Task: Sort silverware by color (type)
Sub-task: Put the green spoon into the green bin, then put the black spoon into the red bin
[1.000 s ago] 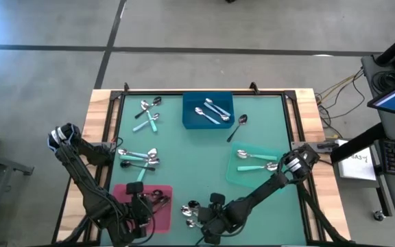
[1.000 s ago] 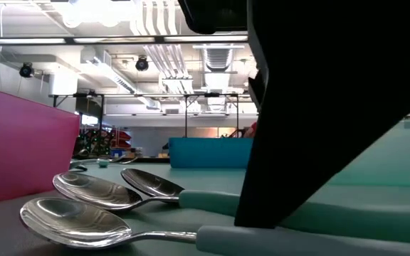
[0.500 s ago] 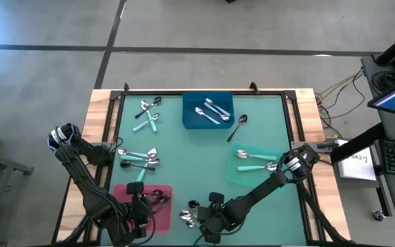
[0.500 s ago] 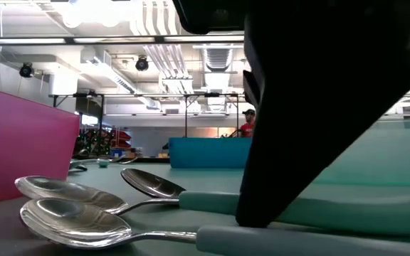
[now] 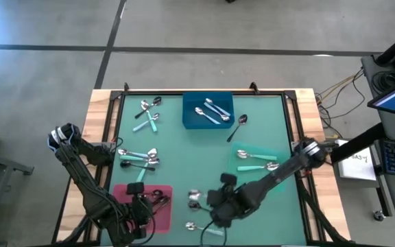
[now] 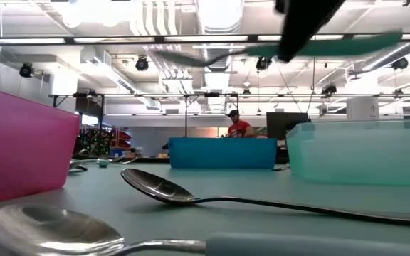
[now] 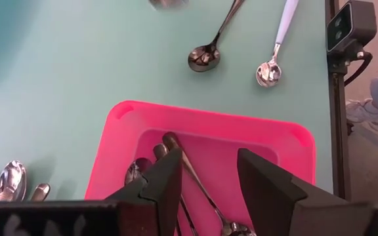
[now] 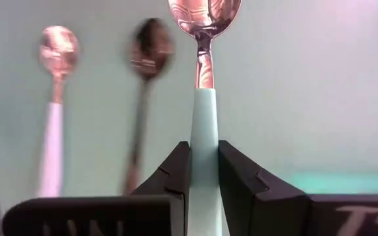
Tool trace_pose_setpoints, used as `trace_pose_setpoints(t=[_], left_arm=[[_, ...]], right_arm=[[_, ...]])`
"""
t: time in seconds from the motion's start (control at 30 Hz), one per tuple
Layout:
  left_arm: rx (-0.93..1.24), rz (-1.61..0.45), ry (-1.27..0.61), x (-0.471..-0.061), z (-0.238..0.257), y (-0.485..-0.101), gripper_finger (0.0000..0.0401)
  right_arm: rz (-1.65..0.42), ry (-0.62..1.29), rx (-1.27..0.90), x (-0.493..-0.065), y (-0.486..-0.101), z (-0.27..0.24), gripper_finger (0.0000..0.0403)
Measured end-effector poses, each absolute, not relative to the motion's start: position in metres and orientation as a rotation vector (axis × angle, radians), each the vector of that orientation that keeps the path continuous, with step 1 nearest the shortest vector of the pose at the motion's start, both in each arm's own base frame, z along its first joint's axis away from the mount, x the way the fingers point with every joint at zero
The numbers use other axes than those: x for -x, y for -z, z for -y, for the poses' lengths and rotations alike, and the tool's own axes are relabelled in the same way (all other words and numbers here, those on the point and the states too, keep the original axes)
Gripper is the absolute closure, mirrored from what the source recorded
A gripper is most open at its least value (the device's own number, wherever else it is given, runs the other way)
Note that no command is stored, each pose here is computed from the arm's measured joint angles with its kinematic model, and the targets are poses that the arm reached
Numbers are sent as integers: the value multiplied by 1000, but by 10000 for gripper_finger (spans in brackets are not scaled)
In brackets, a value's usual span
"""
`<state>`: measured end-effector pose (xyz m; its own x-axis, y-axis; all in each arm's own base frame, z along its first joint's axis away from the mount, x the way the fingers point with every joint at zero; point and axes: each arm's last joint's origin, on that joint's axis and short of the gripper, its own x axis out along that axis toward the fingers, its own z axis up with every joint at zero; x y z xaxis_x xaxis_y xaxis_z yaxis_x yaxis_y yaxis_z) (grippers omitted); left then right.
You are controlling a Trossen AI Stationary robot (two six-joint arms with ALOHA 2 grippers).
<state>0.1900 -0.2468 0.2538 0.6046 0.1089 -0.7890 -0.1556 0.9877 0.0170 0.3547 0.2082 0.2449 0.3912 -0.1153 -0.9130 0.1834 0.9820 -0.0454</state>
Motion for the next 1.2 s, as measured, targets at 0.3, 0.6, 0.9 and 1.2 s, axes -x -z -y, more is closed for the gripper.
trace_pose_setpoints(t=[0.3, 0.6, 0.9, 1.2], left_arm=[[60, -905, -151, -190, 247, -253, 270], [56, -906, -154, -190, 247, -250, 270], [57, -908, -159, -189, 246, -244, 270], [117, -873, -129, -192, 250, -241, 270]], right_arm=[[-1325, 476, -41, -302, -272, -145, 362], [-1522, 661, -184, -242, -223, -98, 362], [-1328, 650, -415, -226, -221, -94, 254], [-1050, 310, -521, -267, -252, -132, 217]])
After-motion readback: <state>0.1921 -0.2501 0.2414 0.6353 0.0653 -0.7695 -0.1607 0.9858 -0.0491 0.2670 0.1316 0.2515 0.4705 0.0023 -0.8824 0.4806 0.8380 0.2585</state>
